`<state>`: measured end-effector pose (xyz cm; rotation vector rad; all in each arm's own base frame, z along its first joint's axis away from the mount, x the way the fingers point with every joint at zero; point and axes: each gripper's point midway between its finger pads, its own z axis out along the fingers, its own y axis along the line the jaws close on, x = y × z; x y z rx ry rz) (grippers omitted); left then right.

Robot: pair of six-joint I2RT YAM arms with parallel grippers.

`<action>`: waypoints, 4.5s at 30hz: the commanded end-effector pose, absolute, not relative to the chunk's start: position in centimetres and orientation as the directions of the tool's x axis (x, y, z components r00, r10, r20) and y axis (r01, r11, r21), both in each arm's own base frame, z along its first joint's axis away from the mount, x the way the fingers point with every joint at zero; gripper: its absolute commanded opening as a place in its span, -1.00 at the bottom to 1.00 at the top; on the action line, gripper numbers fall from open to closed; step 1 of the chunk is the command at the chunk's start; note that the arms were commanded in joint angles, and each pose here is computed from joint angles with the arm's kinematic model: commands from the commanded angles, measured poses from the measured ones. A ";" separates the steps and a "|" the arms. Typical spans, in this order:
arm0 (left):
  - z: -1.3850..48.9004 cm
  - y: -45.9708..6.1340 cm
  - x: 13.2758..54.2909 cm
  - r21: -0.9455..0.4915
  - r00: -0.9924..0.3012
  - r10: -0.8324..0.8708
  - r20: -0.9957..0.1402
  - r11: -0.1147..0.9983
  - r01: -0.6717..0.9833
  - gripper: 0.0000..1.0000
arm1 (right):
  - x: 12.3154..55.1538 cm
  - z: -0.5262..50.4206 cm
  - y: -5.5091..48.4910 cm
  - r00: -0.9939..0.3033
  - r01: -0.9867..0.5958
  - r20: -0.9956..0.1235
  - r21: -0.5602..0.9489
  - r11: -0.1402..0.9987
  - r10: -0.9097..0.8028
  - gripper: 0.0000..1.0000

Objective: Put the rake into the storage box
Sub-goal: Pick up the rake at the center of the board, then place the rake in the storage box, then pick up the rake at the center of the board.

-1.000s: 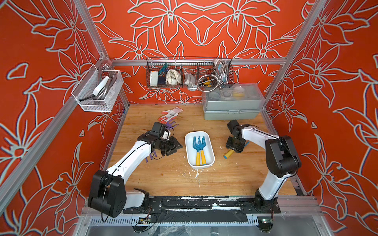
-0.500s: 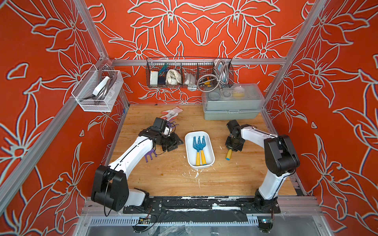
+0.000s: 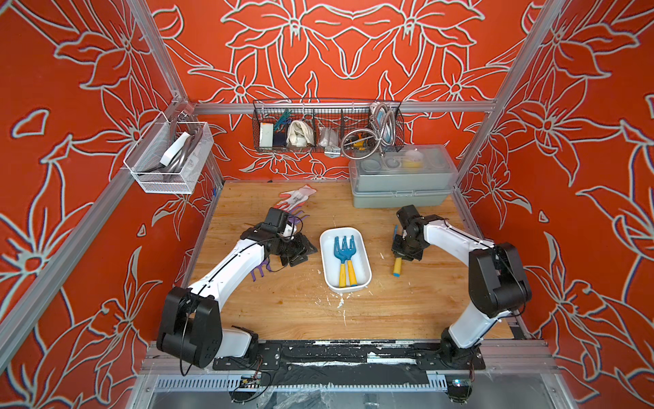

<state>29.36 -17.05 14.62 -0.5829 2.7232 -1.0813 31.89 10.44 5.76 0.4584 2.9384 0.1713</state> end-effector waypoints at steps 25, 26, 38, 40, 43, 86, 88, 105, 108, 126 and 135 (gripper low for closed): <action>15.0 -23.3 29.2 -0.786 -0.928 -0.370 0.040 0.562 -0.258 0.07 | 27.6 15.0 23.7 -0.987 -0.099 -0.158 0.493 0.864 -0.023 -0.99; 15.1 -23.4 29.3 -0.791 -0.927 -0.372 0.040 0.555 -0.256 0.08 | 27.4 15.0 24.2 -0.988 -0.104 -0.152 0.493 0.864 -0.032 -0.98; 15.8 -21.2 28.7 -0.761 -0.909 -0.417 -0.011 0.593 -0.263 0.09 | 26.3 14.6 28.9 -0.987 -0.161 -0.109 0.511 0.845 -0.122 -0.96; 15.9 -20.1 28.6 -0.750 -0.898 -0.439 -0.016 0.599 -0.280 0.09 | 26.1 14.5 29.7 -0.986 -0.169 -0.102 0.513 0.841 -0.135 -0.95; 16.1 -18.0 28.3 -0.741 -0.879 -0.476 -0.027 0.600 -0.303 0.09 | 25.9 14.1 30.9 -0.985 -0.174 -0.088 0.520 0.836 -0.151 -0.94; 18.6 -9.2 28.2 -0.649 -0.767 -0.613 -0.190 0.665 -0.371 0.11 | 29.4 24.7 25.2 -0.766 -0.369 -0.622 0.222 0.903 -0.161 0.48; 18.9 -8.7 28.5 -0.638 -0.751 -0.623 -0.218 0.674 -0.372 0.13 | 29.2 25.1 24.2 -0.768 -0.358 -0.622 0.220 0.907 -0.152 0.50; 16.1 -1.4 30.0 -0.486 -0.614 -0.735 -0.285 0.664 -0.569 0.13 | 27.2 22.8 20.2 -0.844 -0.294 -0.533 0.350 0.890 -0.069 0.54; 14.9 0.5 29.6 -0.433 -0.599 -0.747 -0.288 0.659 -0.615 0.12 | 26.8 22.0 21.3 -0.866 -0.313 -0.490 0.381 0.870 -0.098 0.51; 7.6 4.3 32.8 -0.170 -0.710 -0.677 -0.195 0.736 -0.655 -0.01 | 27.0 18.7 23.6 -0.922 -0.300 -0.364 0.445 0.844 -0.136 0.38; 6.1 5.7 33.9 -0.102 -0.742 -0.646 -0.180 0.762 -0.639 -0.06 | 27.8 17.7 24.2 -0.929 -0.302 -0.335 0.437 0.847 -0.158 0.37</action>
